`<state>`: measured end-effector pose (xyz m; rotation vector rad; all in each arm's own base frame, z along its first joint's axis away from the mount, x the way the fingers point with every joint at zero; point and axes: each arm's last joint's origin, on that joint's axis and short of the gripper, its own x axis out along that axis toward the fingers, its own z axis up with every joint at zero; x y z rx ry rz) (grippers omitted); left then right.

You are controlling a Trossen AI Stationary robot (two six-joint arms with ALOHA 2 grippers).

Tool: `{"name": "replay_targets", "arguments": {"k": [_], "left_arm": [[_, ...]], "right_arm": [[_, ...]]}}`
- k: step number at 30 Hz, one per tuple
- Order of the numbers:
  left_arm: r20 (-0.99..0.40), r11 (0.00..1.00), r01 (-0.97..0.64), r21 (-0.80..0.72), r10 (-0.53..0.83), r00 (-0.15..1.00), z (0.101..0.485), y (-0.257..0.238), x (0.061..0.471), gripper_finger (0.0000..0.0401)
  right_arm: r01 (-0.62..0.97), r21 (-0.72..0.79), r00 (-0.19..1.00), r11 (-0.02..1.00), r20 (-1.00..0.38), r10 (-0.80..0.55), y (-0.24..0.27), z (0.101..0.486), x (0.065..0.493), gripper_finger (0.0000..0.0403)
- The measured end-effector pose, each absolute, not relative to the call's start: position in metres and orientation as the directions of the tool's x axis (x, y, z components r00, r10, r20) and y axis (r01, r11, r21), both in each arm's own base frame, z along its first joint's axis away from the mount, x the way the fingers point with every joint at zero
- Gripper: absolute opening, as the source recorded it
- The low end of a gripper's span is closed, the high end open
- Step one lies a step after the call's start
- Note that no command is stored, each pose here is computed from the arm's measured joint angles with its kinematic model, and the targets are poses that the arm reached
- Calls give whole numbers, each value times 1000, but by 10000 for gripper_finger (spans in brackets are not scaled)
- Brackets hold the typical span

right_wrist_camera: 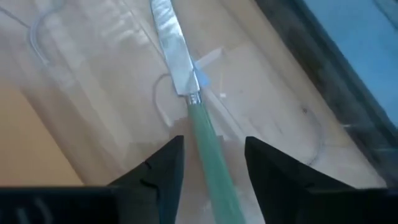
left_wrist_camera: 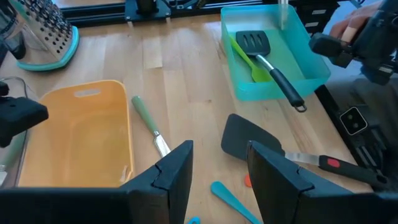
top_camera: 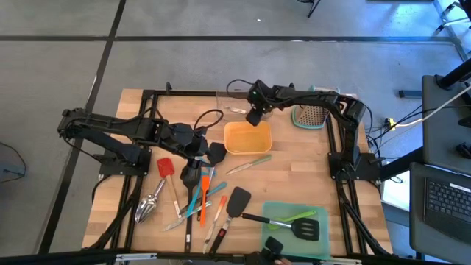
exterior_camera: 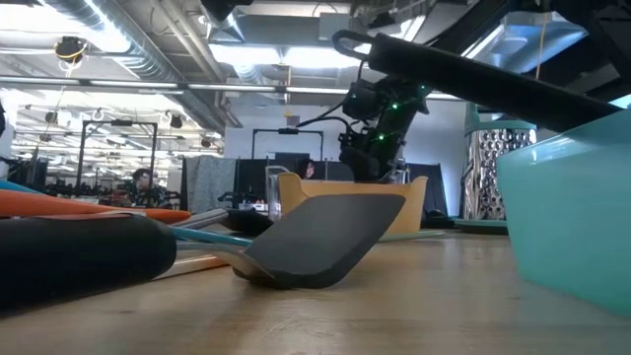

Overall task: Pick & Place Kitchen Items
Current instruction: Put the orange silicone spatula into the green bin

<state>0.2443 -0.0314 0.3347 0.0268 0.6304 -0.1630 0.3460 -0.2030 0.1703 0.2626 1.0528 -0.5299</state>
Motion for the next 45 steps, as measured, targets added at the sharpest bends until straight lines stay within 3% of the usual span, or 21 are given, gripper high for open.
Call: {"name": "replay_targets", "arguments": {"k": [15, 21, 27, 33, 38, 45], "left_arm": [[-601, 987, 156, -37, -147, 786, 333, -33, 243, 145], [-613, 984, 171, -53, -167, 772, 332, -43, 241, 145], [-665, 991, 125, -47, -124, 736, 327, -58, 234, 145], [-700, 996, 90, -9, -71, 711, 318, -81, 231, 145], [-720, 997, 66, 48, -11, 694, 306, -98, 236, 145], [-766, 995, 41, 89, 42, 642, 286, -108, 248, 145]], "right_arm": [[403, -65, 462, 913, -847, -264, -185, 259, 380, 176], [115, -28, 529, 993, -845, -85, -145, 275, 397, 176], [-63, -81, 450, 995, -892, -44, -114, 272, 398, 176], [-49, -54, 320, 997, -947, -36, -107, 265, 388, 176], [108, -126, 296, 986, -943, -153, -142, 265, 377, 176], [379, -9, 260, 926, -959, -116, -198, 263, 346, 177]]}}
